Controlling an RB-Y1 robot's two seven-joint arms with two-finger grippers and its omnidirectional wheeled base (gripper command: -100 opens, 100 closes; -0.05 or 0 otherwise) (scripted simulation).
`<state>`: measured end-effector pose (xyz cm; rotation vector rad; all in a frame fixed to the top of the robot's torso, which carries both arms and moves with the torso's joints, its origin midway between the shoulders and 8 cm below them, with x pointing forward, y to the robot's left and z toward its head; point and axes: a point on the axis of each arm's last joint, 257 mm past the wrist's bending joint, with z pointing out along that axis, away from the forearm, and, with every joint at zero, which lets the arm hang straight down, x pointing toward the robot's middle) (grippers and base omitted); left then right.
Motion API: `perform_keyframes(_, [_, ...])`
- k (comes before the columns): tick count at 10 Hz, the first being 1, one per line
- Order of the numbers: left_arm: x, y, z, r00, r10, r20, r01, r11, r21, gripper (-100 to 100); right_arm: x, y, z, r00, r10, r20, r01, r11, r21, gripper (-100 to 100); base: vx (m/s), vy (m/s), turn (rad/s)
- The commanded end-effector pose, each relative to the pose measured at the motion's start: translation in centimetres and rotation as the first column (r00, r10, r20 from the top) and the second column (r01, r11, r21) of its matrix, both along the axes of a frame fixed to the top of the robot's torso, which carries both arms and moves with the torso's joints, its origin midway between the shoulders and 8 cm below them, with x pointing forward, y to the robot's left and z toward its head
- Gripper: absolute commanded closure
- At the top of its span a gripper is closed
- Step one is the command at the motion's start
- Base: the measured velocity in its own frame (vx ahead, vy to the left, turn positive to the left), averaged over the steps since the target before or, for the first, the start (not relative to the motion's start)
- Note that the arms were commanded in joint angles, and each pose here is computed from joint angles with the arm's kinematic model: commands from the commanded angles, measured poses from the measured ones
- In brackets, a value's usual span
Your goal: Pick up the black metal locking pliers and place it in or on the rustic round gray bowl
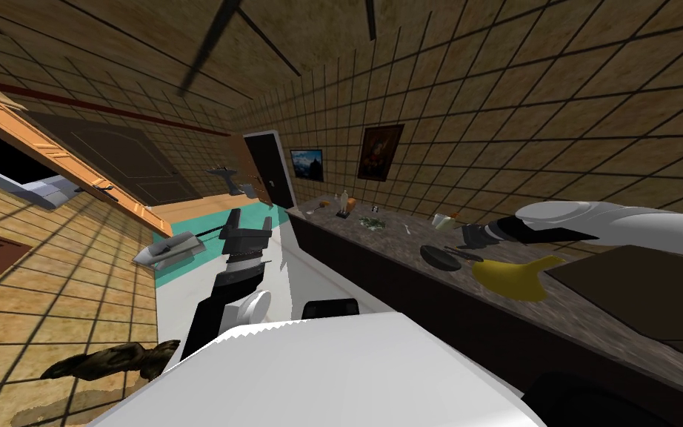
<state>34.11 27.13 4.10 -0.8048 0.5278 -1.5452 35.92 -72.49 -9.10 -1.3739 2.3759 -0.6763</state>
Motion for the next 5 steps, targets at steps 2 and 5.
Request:
perform_keyframes(2, [0.00,0.00,0.00,1.000,0.000,0.000,0.000,1.000,0.000,0,0.10,0.15,0.22,1.000,0.001,-0.001,-0.001,1.000,0.001,-100,-0.003,-0.001,0.010])
perform_keyframes(5, [0.00,0.00,0.00,1.000,0.000,0.000,0.000,1.000,0.000,0,0.10,0.17,0.22,1.000,0.000,-0.001,0.000,1.000,0.001,0,0.000,0.000,0.000])
